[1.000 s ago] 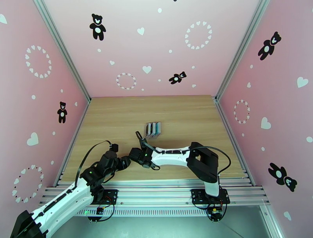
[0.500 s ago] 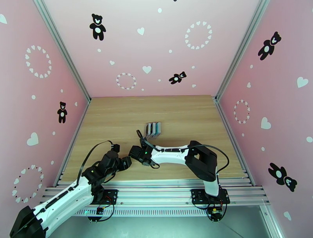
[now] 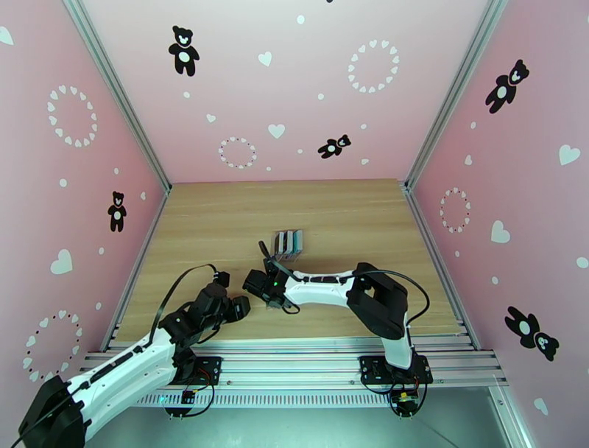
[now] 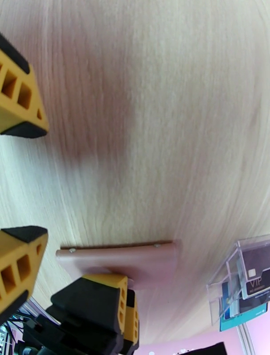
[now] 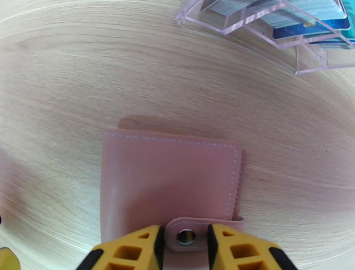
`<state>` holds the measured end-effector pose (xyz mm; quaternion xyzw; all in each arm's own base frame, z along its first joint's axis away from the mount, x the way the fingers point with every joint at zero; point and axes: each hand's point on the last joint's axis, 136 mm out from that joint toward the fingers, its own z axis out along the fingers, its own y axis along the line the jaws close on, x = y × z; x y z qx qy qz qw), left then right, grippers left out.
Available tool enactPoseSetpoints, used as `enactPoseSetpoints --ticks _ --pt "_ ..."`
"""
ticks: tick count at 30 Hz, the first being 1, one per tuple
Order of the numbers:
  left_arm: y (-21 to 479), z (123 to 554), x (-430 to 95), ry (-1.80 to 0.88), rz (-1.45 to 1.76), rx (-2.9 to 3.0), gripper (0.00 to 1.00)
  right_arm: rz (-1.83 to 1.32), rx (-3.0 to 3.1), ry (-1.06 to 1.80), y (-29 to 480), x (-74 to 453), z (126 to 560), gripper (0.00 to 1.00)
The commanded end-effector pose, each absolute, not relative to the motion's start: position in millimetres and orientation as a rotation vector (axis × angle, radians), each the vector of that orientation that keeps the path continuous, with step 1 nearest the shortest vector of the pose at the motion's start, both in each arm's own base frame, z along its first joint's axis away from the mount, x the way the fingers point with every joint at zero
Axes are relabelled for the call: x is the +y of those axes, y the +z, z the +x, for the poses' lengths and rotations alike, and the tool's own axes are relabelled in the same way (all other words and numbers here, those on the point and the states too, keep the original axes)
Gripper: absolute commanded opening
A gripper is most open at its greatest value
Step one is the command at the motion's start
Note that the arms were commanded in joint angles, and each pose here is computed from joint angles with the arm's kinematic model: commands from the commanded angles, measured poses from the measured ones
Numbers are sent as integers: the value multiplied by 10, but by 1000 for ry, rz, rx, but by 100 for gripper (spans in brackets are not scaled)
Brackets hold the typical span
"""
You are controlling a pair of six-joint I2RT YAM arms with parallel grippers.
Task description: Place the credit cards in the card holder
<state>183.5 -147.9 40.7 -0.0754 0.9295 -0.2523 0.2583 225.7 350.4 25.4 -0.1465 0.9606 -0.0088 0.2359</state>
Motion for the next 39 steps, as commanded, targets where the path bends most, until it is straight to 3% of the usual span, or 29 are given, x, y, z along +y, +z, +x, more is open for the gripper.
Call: enactPoseSetpoints --ticks 1,11,26,39 --pt "547 1937 -1554 -701 -185 2476 59 -416 2672 -53 77 3463 2229 29" --pt "522 1990 -1599 -690 -186 2489 59 -402 2678 23 115 3490 2196 15" --pt "545 2188 -1892 -659 -119 2516 58 -307 2632 223 557 3440 2263 15" --pt "549 2311 -2159 -729 -79 2530 57 -246 2680 332 499 3341 2219 16"
